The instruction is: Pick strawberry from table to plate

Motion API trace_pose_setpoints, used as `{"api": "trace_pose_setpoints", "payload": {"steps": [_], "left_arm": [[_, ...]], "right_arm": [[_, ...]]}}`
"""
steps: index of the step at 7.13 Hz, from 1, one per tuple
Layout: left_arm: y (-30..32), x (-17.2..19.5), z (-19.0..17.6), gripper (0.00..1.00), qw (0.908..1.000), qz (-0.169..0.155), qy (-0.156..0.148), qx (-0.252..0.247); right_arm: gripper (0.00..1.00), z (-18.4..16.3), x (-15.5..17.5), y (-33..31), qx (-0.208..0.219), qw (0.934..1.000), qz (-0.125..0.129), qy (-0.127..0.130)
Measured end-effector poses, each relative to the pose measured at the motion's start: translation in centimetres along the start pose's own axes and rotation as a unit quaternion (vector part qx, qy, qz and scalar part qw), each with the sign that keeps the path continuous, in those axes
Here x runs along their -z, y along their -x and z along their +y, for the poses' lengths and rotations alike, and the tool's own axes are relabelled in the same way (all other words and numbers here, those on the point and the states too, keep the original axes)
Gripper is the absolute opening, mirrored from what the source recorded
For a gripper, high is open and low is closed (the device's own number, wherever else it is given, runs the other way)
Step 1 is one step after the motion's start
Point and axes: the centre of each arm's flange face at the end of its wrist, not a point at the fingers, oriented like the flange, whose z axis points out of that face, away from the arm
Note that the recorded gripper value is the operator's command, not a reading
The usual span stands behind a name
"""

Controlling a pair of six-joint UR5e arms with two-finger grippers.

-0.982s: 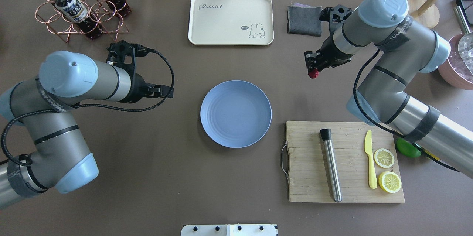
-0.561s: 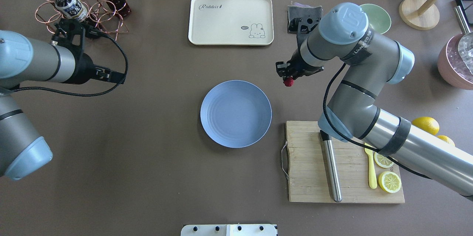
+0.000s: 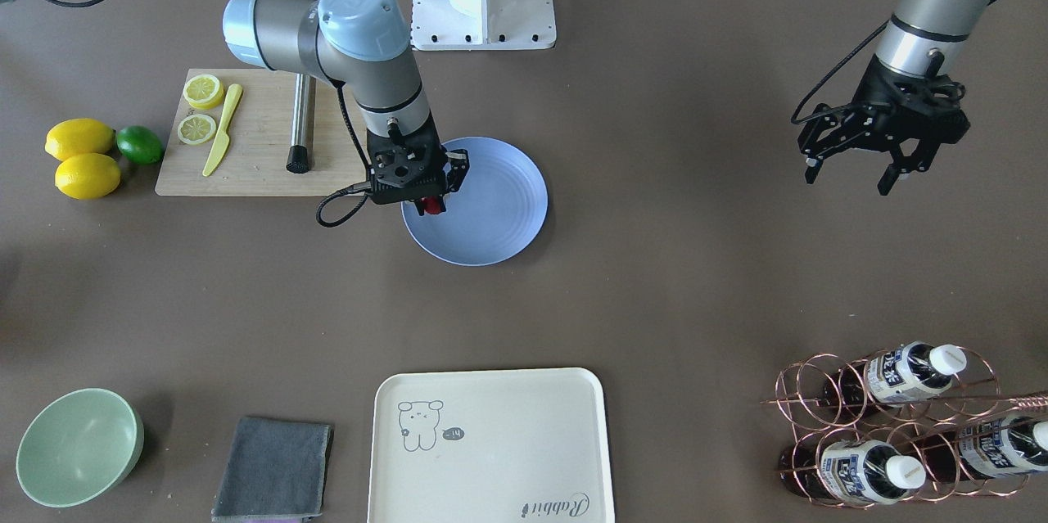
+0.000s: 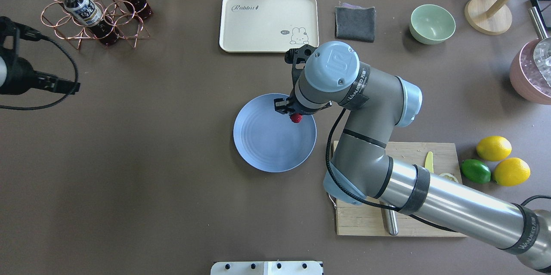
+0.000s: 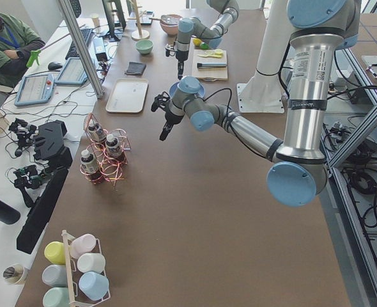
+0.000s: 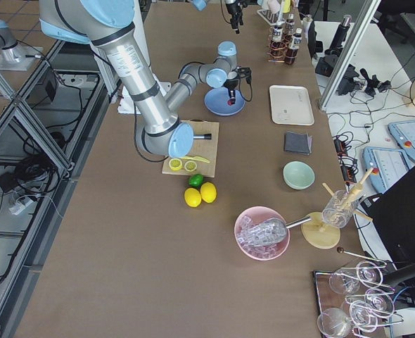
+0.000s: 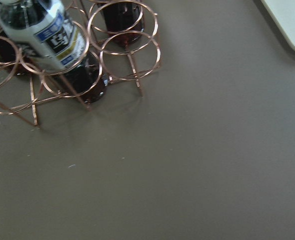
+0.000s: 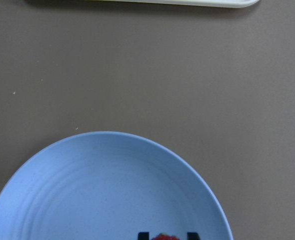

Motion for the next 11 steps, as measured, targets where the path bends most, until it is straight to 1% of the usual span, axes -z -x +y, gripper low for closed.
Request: {"api": "trace_pose_setpoints", "payload": {"steps": [1,2,4,6,8,9,10,11], "left_arm": [[4.8,0.8,1.3,0.98,0.9996,0.007,0.022,-0.013],[9.2,1.6,2.5,0.98,0.9990,0.011,0.038,-0.022],[15.5,3.0,4.9,0.98,0.9978,0.008,0.052,-0.040],[18.1,3.4,5.8,0.98,0.9977,0.010,0.056,-0.038],[18.9,3.2,6.1,0.98,0.9975,0.009,0.059,-0.038],[19.1,3.2,6.2,0.98,0.9975,0.008,0.060,-0.037],[19.2,3.2,6.2,0.98,0.9975,0.008,0.060,-0.036],[19.2,3.2,6.2,0.98,0.9975,0.008,0.060,-0.036]], "right_arm": [[0.00,0.9,-0.3,1.3,0.004,1.0000,-0.001,-0.003],[0.00,1.6,-0.7,2.4,0.009,0.9999,0.001,-0.006],[0.00,2.2,-2.0,3.5,0.015,0.9998,0.006,-0.007],[0.00,2.1,-3.2,4.4,0.018,0.9997,0.014,-0.007],[0.00,2.1,-4.3,5.3,0.021,0.9997,0.014,-0.005],[0.71,2.3,-4.6,5.5,0.022,0.9997,0.014,-0.003],[1.00,2.5,-4.8,5.5,0.022,0.9996,0.014,-0.002],[1.00,2.6,-4.9,5.6,0.022,0.9997,0.014,-0.002]]}}
